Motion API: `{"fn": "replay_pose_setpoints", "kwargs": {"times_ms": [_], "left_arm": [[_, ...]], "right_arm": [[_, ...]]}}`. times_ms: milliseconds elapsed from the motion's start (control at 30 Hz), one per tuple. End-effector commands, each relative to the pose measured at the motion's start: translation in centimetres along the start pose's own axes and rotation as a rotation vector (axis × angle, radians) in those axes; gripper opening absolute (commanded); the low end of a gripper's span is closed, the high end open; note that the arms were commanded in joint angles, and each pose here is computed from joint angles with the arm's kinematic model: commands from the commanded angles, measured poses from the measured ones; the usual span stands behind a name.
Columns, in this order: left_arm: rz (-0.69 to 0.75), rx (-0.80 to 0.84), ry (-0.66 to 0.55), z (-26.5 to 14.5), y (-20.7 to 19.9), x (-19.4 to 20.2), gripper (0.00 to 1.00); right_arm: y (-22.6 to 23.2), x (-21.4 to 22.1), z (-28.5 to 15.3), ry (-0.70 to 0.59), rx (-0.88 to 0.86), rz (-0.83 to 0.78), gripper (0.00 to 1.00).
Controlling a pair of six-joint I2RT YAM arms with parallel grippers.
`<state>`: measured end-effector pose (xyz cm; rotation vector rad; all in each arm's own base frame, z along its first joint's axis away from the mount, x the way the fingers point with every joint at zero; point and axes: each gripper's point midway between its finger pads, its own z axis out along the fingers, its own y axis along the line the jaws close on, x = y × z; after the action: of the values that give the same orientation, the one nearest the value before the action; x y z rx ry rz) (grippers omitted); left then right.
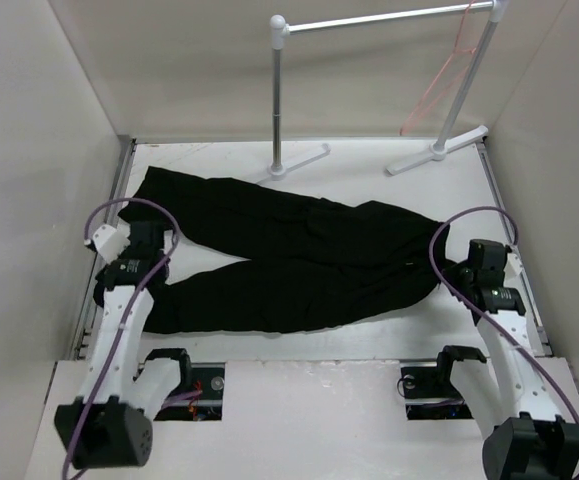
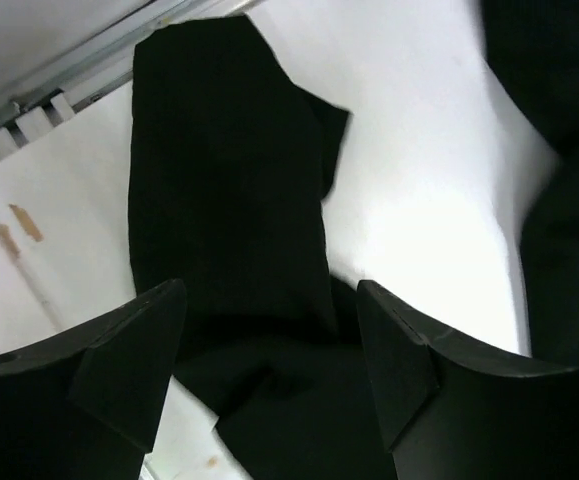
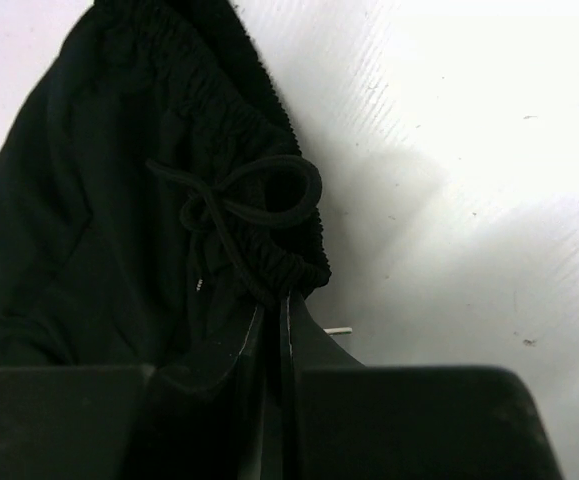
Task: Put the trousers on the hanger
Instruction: Flatten out the trousers at the center of the board.
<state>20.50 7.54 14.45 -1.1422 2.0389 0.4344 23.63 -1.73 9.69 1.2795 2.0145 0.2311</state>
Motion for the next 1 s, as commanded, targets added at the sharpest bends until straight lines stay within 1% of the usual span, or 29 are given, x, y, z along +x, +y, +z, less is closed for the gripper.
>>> {"fn": "replay_pose_setpoints", "kwargs": {"times_ms": [0, 67, 100, 167, 200, 233, 267, 300, 333, 367, 400, 467, 533, 567, 633, 733, 800, 867, 967], "left_arm": [[-0.097, 0.047, 0.069, 4.2, -1.8, -0.8, 0.67], [-0.139, 0.013, 0.161, 6.8, -1.2, 0.2, 0.67], [-0.144, -0.003, 0.185, 7.6, -0.9, 0.4, 0.67], [-0.134, -0.022, 0.221, 9.0, -0.6, 1.0, 0.67], [-0.107, -0.035, 0.237, 9.5, -0.5, 1.4, 0.66], [-0.092, -0.045, 0.252, 9.9, -0.6, 1.8, 0.63], [-0.085, -0.055, 0.273, 10.3, -0.5, 2.5, 0.55], [-0.086, -0.061, 0.291, 10.6, -0.5, 2.9, 0.41], [-0.089, -0.059, 0.302, 10.7, -0.7, 3.1, 0.21], [-0.111, -0.049, 0.298, 10.5, -1.0, 2.5, 0.08], [-0.132, -0.015, 0.264, 9.9, -1.7, 1.0, 0.03], [-0.164, 0.059, 0.153, 7.4, -3.2, -3.1, 0.01], [-0.177, 0.117, 0.049, 3.7, -4.3, -7.2, 0.01], [-0.178, 0.134, 0.004, 1.8, -4.3, -8.7, 0.01], [-0.181, 0.121, -0.076, -1.0, -3.2, -10.7, 0.02], [-0.176, 0.078, -0.114, -2.5, -1.2, -11.2, 0.04], [-0.139, 0.062, -0.094, -2.3, -0.8, -10.6, 0.04], [-0.136, 0.053, -0.099, -2.4, -0.7, -10.8, 0.03], [-0.152, 0.016, -0.159, -3.9, 0.9, -12.1, 0.04]], "right_arm": [[-1.2, -1.7, -0.9, -0.074, 0.041, 0.014, 0.01], [-2.1, -1.2, -0.9, -0.067, 0.065, 0.025, 0.01], [-2.2, -0.9, -0.7, -0.062, 0.064, 0.03, 0.01], [-2.6, -0.6, -0.5, -0.056, 0.068, 0.028, 0.02], [-2.7, -0.5, -0.4, -0.053, 0.069, 0.027, 0.02], [-2.6, -0.5, -0.5, -0.057, 0.062, 0.027, 0.02], [-2.4, -0.6, -0.5, -0.062, 0.055, 0.028, 0.02], [-2.4, -0.7, -0.6, -0.067, 0.053, 0.029, 0.02], [-2.4, -0.7, -0.6, -0.068, 0.051, 0.029, 0.02], [-2.2, -0.8, -0.6, -0.069, 0.045, 0.029, 0.02], [-2.1, -0.8, -0.6, -0.071, 0.038, 0.026, 0.02], [-1.9, -0.7, -0.8, -0.072, 0.026, 0.02, 0.02], [-1.8, -0.5, -1.0, -0.071, 0.011, 0.012, 0.02], [-1.6, -0.4, -1.1, -0.07, -0.001, 0.007, 0.02], [-1.2, -0.5, -1.6, -0.077, -0.019, 0.003, 0.02], [-1.0, -0.6, -1.9, -0.083, -0.037, 0.006, 0.02], [-0.7, -0.7, -1.9, -0.083, -0.045, 0.007, 0.02], [-0.3, -0.8, -2.1, -0.081, -0.055, 0.004, 0.02], [0.0, -1.1, -2.6, -0.09, -0.065, 0.002, 0.02]]}}
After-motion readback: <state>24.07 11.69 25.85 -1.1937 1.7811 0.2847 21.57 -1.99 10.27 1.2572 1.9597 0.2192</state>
